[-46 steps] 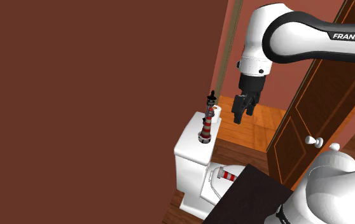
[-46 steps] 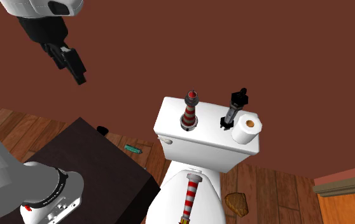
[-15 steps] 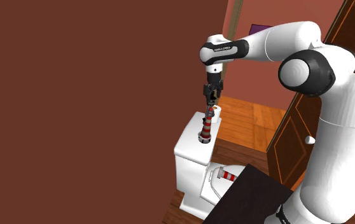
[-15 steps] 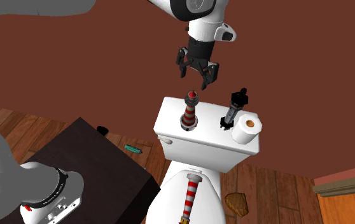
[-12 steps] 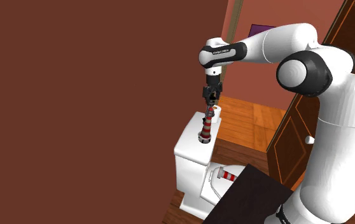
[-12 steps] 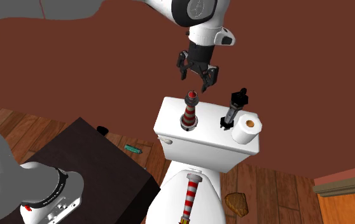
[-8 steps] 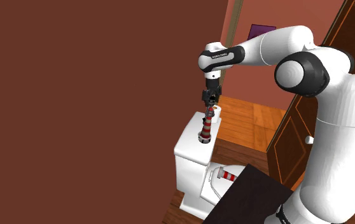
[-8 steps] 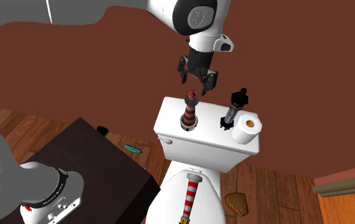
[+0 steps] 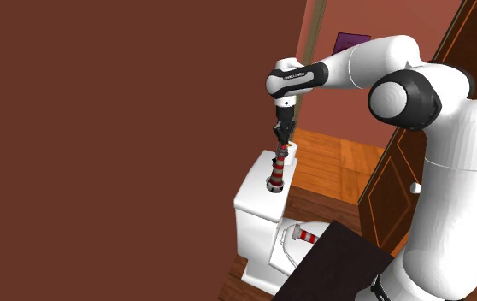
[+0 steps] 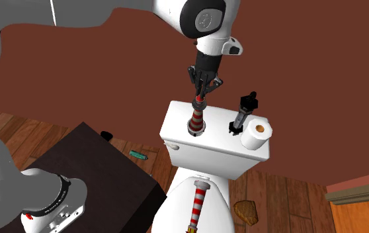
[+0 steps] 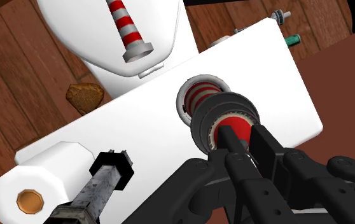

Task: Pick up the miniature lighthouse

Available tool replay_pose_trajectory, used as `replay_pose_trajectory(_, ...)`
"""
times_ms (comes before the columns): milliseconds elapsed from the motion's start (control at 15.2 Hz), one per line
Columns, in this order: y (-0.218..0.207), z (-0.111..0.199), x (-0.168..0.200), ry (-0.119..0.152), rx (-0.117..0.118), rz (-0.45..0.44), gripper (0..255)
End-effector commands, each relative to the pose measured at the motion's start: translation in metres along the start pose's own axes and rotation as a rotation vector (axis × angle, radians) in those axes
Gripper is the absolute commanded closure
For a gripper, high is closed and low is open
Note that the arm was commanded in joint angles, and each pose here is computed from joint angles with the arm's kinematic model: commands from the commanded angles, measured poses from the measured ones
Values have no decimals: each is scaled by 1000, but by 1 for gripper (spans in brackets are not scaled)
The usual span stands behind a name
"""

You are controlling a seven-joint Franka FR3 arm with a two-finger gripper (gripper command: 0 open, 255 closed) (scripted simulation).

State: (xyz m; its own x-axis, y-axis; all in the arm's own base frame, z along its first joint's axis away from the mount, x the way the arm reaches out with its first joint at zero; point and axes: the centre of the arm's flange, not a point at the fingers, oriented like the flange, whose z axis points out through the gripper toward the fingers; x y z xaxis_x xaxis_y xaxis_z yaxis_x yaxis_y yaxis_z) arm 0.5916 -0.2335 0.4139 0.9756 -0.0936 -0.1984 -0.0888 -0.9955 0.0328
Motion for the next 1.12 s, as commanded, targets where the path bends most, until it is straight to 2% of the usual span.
replay_pose_trajectory(0,0,0,0,0,0,0,255)
replay_pose_trajectory(132,0,0,-1,0,0,0,255)
replay_pose_trajectory(1056,3,-72,-15,0,0,0,255)
